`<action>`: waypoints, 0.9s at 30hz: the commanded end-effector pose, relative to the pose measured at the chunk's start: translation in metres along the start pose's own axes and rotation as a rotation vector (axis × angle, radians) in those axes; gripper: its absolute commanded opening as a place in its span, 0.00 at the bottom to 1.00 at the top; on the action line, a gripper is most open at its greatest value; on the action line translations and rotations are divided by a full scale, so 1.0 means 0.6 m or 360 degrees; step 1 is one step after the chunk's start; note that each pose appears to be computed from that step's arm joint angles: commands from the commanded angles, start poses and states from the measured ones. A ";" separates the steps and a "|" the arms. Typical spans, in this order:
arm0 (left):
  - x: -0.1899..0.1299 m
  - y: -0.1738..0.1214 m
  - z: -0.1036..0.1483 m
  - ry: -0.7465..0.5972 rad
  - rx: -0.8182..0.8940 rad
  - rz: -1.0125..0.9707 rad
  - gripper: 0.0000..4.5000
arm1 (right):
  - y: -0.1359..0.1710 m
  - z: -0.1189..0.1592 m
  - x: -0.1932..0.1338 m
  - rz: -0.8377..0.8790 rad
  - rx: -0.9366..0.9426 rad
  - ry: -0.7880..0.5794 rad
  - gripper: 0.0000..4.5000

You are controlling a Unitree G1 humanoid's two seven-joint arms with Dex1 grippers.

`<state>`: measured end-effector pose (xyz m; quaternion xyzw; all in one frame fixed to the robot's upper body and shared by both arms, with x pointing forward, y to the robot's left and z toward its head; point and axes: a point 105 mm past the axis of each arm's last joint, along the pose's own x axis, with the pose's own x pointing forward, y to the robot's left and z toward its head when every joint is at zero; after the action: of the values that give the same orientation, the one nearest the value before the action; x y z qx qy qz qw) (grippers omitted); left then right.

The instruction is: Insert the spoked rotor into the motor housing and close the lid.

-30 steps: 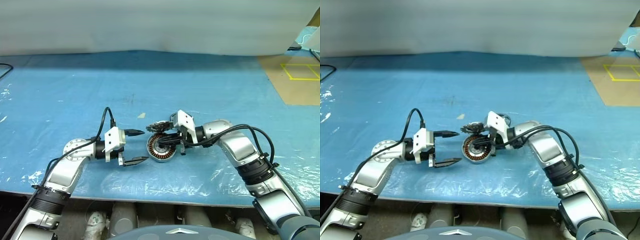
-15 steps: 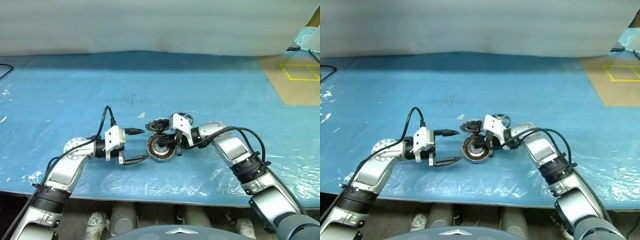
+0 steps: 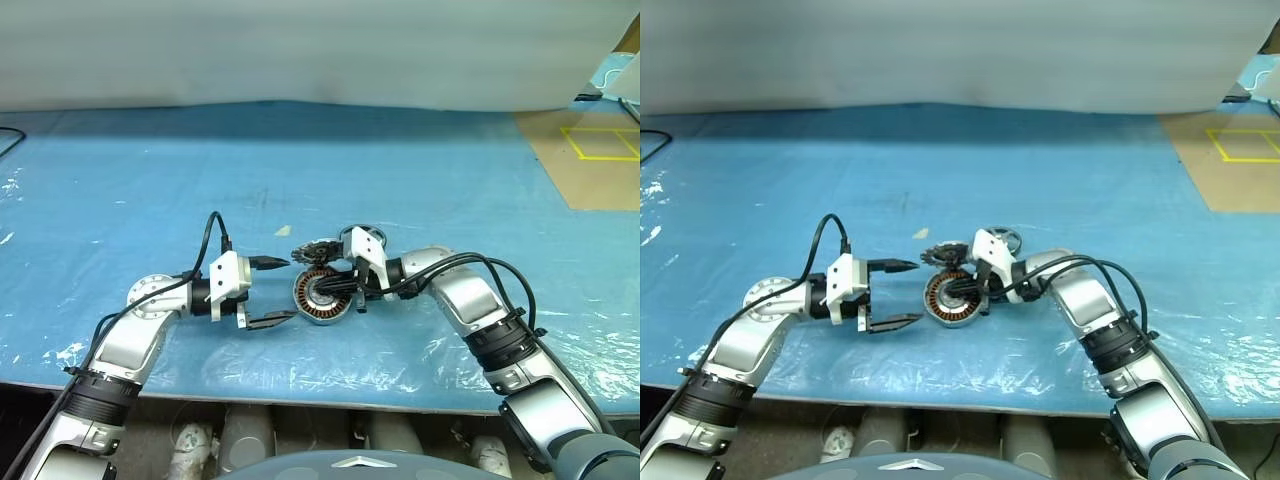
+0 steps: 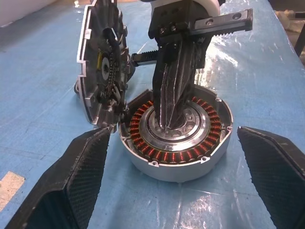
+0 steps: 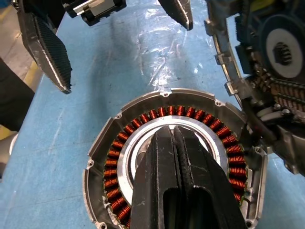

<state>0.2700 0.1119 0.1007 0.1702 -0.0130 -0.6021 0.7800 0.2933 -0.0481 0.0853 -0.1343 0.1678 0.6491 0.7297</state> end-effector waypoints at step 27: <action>0.004 0.004 0.022 -0.0083 0.0011 0.0022 1.00 | 0.016 0.059 -0.111 -0.0010 -0.0104 -0.0029 0.01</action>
<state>0.2706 0.1093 0.1014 0.1564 -0.0122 -0.6006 0.7840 0.2812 -0.0854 0.1301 -0.1447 0.1594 0.6530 0.7262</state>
